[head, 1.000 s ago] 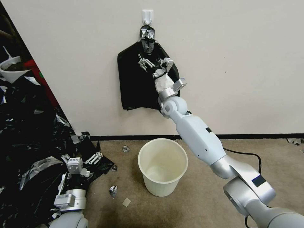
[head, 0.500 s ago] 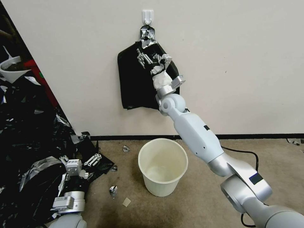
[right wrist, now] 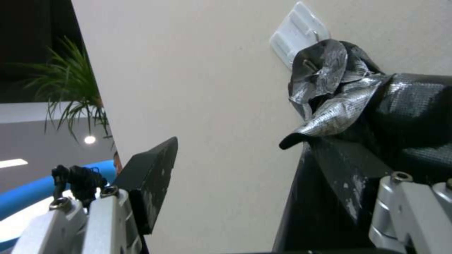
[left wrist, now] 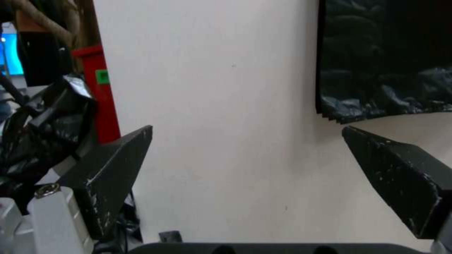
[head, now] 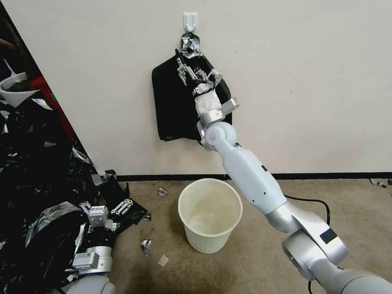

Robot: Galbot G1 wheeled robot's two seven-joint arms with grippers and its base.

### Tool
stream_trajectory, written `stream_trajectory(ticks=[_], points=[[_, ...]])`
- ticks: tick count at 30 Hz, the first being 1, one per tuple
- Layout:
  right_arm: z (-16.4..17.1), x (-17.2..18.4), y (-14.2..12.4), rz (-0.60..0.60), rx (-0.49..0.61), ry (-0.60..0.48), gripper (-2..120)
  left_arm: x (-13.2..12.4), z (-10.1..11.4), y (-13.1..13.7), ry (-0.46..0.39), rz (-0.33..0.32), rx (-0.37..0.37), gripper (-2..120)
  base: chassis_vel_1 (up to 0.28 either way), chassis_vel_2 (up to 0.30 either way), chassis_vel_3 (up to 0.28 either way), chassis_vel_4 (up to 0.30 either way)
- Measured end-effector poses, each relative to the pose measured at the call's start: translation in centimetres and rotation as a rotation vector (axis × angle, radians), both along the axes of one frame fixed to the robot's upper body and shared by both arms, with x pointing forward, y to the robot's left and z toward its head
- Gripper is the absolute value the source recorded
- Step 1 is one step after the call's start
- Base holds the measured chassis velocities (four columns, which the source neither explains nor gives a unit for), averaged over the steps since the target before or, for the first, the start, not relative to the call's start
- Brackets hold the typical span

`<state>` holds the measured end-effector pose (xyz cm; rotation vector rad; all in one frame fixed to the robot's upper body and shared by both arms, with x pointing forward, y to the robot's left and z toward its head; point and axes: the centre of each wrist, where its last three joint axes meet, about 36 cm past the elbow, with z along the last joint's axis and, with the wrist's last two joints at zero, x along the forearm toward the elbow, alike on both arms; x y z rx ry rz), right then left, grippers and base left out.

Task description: Place a trash bag onto the trash bin.

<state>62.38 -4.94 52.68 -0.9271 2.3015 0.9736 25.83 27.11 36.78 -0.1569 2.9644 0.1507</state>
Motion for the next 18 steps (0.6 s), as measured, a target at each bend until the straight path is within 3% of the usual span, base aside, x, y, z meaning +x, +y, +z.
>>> stream_trajectory(ticks=[18], points=[[0.8, 1.8, -0.5, -0.006, 0.073, 0.086, 73, 0.0, -0.5, -0.2, 0.009, 0.000, 0.013, 100, 0.000, 0.000, 0.000, 0.000]])
